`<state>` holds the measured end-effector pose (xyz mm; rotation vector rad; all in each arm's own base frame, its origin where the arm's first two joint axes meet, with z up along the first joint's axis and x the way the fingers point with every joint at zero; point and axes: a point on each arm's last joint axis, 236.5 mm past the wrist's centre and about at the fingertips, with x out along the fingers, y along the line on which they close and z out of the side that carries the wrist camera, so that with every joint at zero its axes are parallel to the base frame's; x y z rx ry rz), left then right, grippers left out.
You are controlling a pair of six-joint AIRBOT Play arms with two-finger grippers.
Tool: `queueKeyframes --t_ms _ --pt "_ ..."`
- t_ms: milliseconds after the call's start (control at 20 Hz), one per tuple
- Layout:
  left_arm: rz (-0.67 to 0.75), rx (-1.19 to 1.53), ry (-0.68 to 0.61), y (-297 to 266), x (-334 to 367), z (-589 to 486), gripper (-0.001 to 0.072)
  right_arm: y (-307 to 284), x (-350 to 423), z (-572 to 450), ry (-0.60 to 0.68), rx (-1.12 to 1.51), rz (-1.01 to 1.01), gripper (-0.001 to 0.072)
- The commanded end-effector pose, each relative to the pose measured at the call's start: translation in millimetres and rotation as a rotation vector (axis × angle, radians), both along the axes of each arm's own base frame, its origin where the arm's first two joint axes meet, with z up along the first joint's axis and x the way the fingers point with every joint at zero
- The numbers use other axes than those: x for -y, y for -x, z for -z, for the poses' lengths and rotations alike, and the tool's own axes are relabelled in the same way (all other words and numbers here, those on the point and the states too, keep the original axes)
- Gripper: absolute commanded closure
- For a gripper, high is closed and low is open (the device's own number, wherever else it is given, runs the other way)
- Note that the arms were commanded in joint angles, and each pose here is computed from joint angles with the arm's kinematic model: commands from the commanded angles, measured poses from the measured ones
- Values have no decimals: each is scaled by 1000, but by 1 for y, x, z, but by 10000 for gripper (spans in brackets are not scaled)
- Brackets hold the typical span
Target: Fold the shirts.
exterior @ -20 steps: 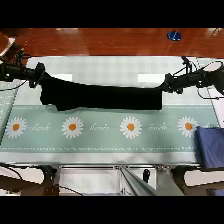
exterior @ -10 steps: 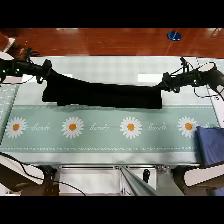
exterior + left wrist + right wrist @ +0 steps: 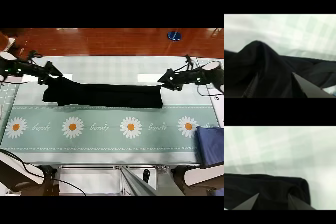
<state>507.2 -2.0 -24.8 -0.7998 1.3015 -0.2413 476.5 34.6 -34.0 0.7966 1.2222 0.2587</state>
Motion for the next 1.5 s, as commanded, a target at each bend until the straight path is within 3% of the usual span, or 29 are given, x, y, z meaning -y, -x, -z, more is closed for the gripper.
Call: queueKeyframes --t_ms 0,100,200,350,600,1100,1150,1200,1250,1300,1350,1400,1450 --pt "-49 -22 -211 28 -71 -33 200 33 48 -31 23 -34 0 299" --pt "-115 45 -396 41 -112 -58 200 50 93 -38 134 -21 103 299" --pt "-201 177 -433 46 -107 -76 200 62 110 -20 173 -10 239 299" --pt "-220 349 -405 74 -49 -74 200 72 85 23 46 -38 334 299" --pt "-82 417 -370 120 37 -60 200 70 41 44 -177 -81 262 300" --pt "79 474 -317 126 113 -63 202 43 -47 63 -153 -124 16 308" --pt "81 472 -316 126 113 -62 203 39 -49 57 -155 -109 1 382" --pt "82 471 -316 127 113 -62 204 38 -55 45 -164 -83 -51 693" --pt "81 467 -309 127 115 -62 220 37 -56 33 -157 -46 -92 688" --pt "78 464 -300 128 116 -63 369 40 -55 23 -136 -29 -121 688" --pt "72 464 -287 128 118 -64 629 48 -51 15 -91 -27 -151 688" --pt "64 464 -266 127 121 -66 683 59 -40 10 -14 -38 -180 688" --pt "53 460 -233 127 127 -69 683 71 -27 4 79 -47 -190 688"
